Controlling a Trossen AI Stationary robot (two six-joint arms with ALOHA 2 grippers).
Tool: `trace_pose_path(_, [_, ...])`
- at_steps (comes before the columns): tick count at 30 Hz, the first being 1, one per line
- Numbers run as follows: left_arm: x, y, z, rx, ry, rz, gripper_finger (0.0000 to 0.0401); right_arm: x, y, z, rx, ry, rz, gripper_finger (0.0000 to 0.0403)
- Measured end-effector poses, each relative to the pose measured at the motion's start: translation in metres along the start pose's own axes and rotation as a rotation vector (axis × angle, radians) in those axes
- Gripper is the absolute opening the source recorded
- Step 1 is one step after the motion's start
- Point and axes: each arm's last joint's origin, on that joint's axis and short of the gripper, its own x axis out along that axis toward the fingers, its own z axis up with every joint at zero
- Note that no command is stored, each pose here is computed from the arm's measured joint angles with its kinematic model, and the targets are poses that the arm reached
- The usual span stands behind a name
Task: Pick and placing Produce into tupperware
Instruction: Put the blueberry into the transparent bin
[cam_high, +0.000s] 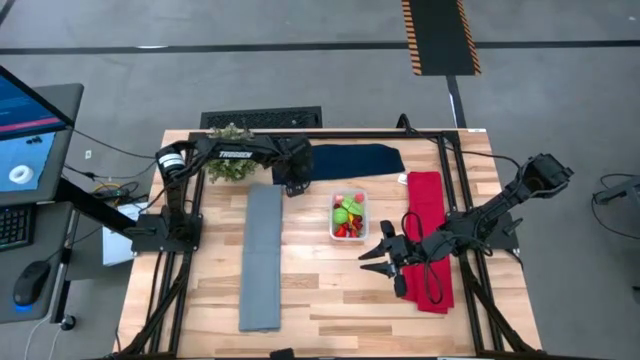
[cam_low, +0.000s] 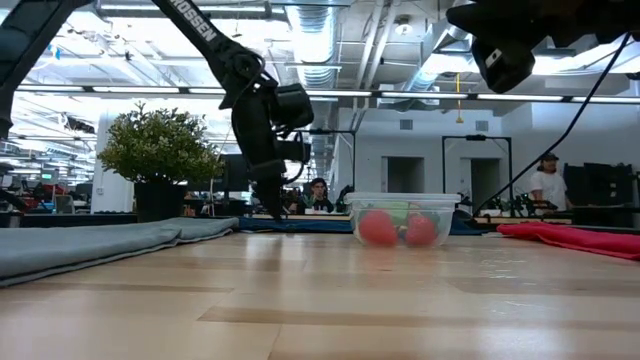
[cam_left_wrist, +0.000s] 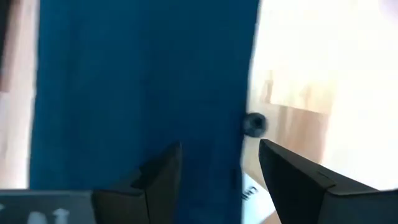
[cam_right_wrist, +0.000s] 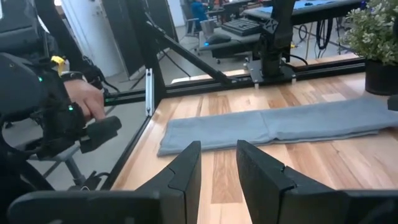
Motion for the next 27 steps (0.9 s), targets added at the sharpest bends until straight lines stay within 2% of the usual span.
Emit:
trace_pose_path(14, [0.002,-0.012,0.007,0.073,-0.045,-0.028,0.0206,0.000,0.000,0.000,0.001,0.000,0.000,0.0125])
trace_pose_path(27, [0.007,-0.016,0.007,0.089,-0.050,-0.059,0.0206,0.000,0.000,0.000,0.001,0.000,0.000,0.0125])
